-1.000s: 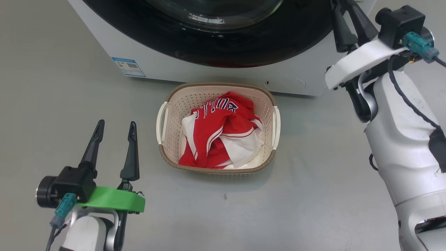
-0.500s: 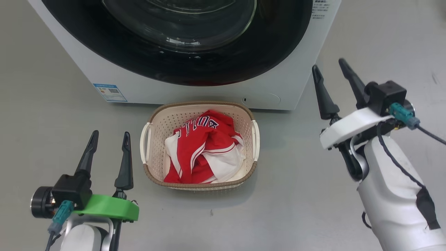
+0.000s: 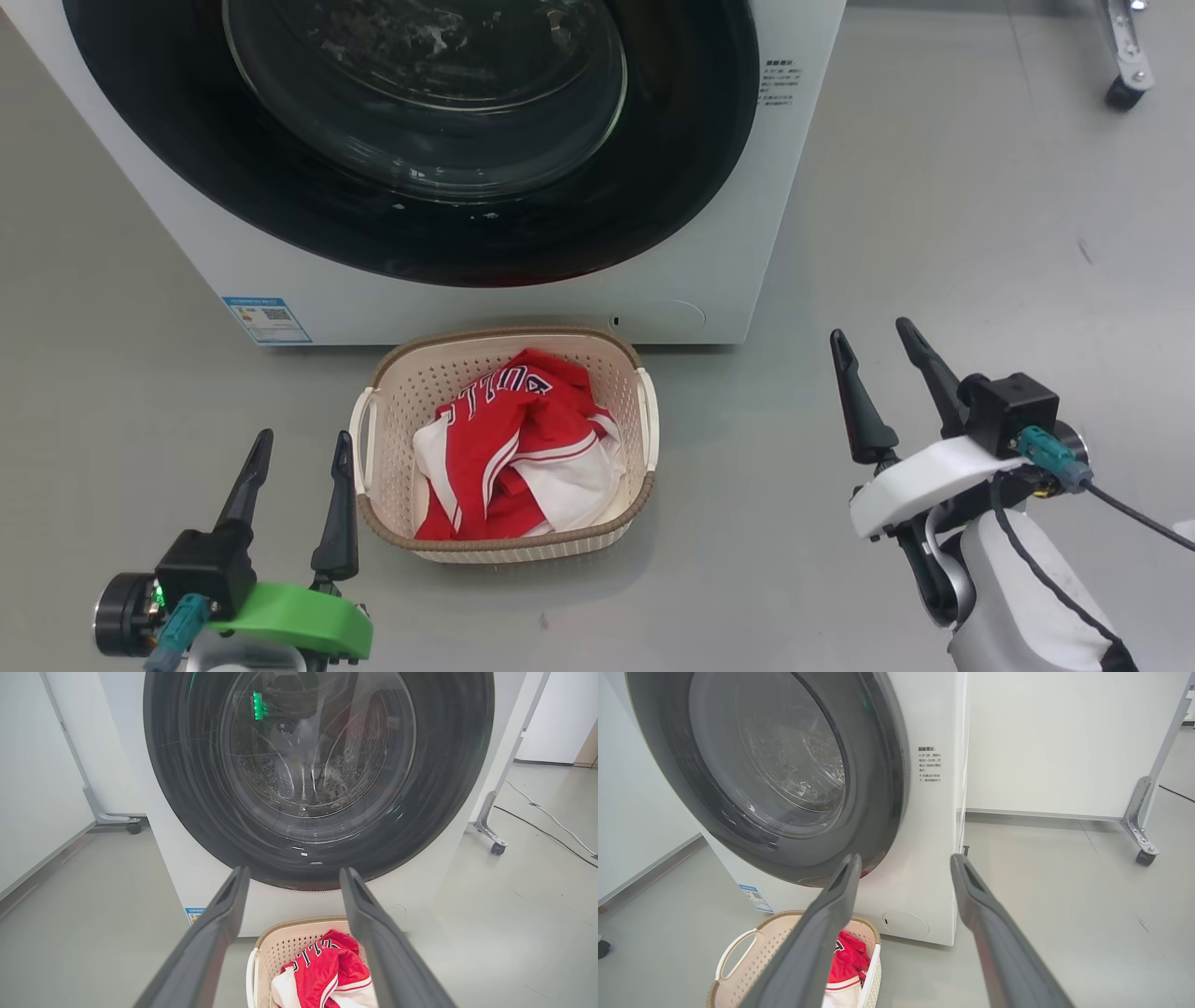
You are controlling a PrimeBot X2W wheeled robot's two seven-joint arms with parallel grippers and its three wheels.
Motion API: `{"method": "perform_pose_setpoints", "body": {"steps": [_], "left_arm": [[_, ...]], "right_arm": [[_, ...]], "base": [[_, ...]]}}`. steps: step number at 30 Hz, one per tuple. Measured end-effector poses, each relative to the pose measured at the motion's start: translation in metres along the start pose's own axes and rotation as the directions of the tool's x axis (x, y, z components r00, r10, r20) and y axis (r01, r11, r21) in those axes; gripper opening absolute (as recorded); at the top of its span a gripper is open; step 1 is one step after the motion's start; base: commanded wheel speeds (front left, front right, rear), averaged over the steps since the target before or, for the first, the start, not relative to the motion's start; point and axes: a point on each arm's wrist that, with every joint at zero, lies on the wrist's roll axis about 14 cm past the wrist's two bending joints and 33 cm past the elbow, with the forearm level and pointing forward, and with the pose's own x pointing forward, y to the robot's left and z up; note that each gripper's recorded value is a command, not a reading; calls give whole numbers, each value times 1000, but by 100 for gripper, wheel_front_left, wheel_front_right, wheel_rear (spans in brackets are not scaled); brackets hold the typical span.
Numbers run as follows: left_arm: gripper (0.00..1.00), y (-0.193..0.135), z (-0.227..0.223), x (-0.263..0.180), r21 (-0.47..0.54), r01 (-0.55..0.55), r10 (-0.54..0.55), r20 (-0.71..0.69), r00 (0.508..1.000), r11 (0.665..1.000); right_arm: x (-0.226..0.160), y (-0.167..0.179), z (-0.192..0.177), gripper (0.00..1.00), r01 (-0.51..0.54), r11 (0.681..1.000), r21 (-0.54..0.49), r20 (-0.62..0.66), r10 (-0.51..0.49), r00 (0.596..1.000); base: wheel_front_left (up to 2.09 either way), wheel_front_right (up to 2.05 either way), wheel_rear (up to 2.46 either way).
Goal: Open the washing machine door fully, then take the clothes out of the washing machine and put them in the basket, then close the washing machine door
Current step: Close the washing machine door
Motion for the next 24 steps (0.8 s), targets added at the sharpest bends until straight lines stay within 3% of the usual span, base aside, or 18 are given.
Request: {"method": "perform_pose_setpoints", "body": {"steps": [17, 24], "left_arm": [[100, -20, -5, -21, -9, 61, -61, -21, 998, 998], [100, -24, -5, -22, -9, 69, -70, -26, 997, 998]], "right_arm": [[-57, -4, 1, 100, 62, 998, 0, 16, -62, 998], [-62, -3, 8, 100, 63, 998, -6, 42, -63, 997]], "base": [[0, 0, 0], [0, 0, 0]]}}
